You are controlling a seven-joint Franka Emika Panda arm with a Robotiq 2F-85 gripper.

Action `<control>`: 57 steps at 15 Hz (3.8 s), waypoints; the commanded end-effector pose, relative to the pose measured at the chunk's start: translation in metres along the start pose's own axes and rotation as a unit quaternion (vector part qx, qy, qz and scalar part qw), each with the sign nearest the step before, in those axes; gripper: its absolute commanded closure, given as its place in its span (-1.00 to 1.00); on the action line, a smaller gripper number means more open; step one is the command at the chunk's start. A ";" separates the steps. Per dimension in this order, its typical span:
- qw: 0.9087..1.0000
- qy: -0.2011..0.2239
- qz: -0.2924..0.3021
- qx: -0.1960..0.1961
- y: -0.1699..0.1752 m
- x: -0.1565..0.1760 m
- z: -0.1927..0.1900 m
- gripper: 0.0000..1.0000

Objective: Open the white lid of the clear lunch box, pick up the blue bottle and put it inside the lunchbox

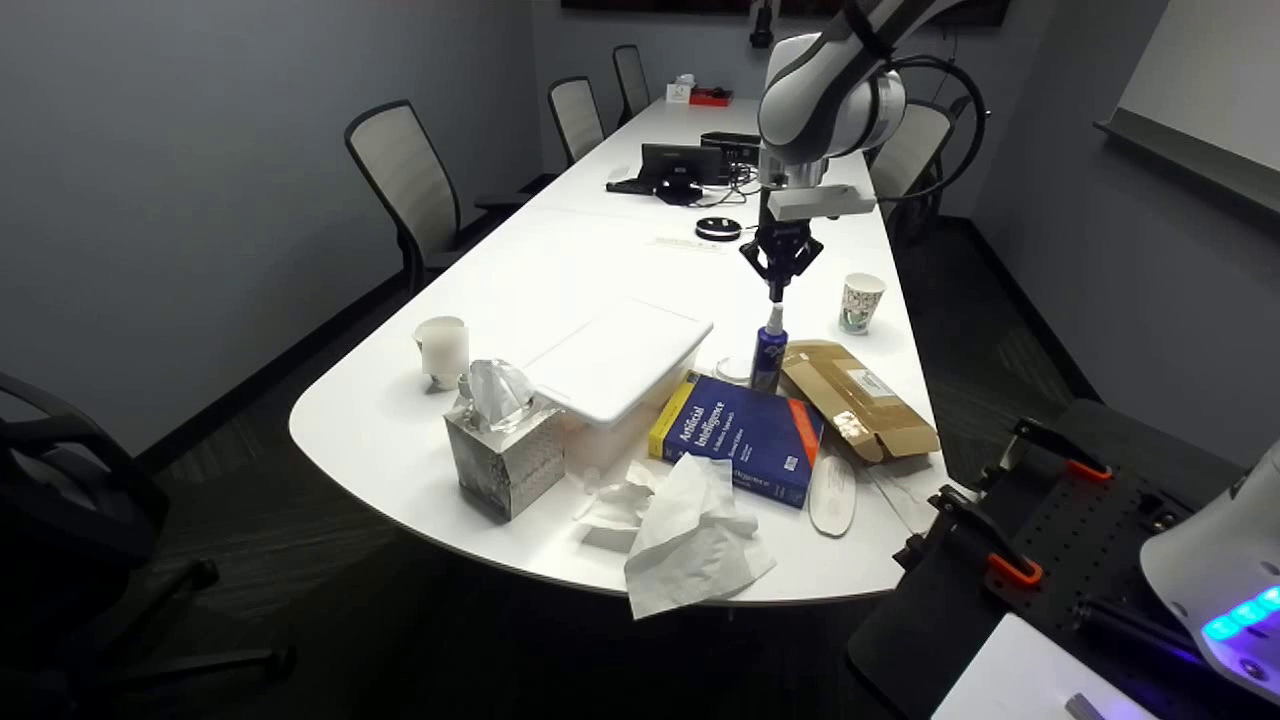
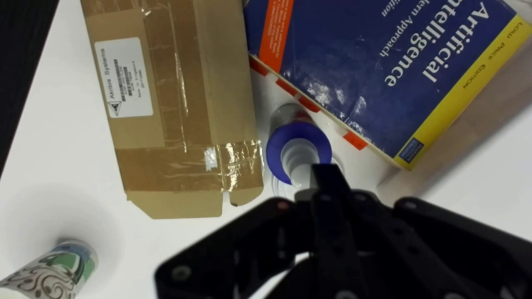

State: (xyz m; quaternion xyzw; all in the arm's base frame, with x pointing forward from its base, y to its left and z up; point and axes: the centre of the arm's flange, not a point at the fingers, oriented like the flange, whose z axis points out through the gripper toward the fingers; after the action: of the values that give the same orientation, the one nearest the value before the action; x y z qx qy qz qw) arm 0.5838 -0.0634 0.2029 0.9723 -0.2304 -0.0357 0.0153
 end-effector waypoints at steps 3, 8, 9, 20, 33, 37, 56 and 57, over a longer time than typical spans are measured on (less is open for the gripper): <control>1.000 0.024 0.018 -0.007 -0.001 0.012 0.005 1.00; 1.000 0.018 0.018 -0.005 0.001 0.016 0.011 1.00; 1.000 0.016 0.018 -0.006 0.000 0.016 0.013 1.00; 0.999 -0.006 0.030 -0.028 -0.004 0.005 0.037 1.00; 0.998 0.002 0.047 -0.036 -0.002 0.006 0.036 1.00; 0.999 0.019 0.018 -0.033 -0.005 0.011 0.004 1.00; 0.924 0.093 -0.371 -0.017 -0.231 -0.014 -0.092 -1.00; 0.913 0.089 -0.398 -0.009 -0.243 -0.019 -0.087 -1.00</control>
State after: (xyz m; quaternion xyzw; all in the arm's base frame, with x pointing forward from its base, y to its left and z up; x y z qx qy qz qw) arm 0.6639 0.1323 0.2833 0.9915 0.1084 0.0559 0.0442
